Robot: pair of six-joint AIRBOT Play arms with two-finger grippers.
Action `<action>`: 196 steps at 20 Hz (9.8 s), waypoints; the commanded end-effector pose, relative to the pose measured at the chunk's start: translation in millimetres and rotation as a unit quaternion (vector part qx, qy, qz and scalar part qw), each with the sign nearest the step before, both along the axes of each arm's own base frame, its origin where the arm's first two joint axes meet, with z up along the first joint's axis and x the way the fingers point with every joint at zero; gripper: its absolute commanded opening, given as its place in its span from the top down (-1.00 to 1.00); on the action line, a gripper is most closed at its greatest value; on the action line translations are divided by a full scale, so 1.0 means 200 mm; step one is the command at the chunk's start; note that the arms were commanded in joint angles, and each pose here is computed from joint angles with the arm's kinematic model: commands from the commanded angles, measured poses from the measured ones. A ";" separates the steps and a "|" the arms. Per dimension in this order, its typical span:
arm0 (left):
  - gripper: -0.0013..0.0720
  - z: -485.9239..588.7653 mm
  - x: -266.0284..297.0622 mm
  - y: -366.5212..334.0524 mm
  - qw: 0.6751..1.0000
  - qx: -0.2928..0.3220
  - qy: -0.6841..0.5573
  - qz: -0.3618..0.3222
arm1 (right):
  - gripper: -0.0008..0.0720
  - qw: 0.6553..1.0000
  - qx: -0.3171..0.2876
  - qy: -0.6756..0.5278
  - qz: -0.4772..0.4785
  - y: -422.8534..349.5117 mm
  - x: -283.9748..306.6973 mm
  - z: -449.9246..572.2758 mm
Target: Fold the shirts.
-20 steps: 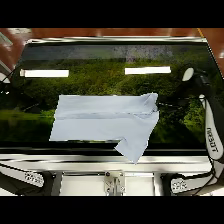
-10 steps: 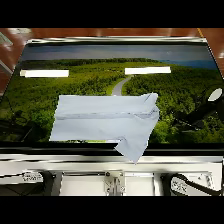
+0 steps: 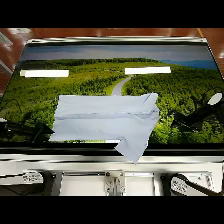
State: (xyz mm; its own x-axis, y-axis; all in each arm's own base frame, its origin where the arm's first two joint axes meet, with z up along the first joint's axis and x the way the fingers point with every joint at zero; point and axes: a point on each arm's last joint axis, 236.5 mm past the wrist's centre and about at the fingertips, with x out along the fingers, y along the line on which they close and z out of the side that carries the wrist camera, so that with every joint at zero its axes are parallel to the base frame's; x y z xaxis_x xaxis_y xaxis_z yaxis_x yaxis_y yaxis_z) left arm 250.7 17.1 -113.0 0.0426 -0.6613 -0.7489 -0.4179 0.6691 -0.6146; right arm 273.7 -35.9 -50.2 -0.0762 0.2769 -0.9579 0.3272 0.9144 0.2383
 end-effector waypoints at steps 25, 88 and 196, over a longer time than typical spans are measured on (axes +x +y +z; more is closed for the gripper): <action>0.86 0.05 0.01 -0.12 0.997 -0.017 -0.028 -0.068 | -0.33 0.993 0.111 -0.008 0.026 0.79 -0.23 -0.42; 0.74 0.75 1.18 -0.46 0.971 0.013 -0.215 -0.106 | 0.79 0.958 0.231 -0.169 -0.010 0.49 0.93 0.02; 0.86 1.66 1.00 -0.59 0.885 0.067 -0.443 -0.130 | 0.79 0.901 0.127 -0.413 -0.040 0.11 1.28 1.20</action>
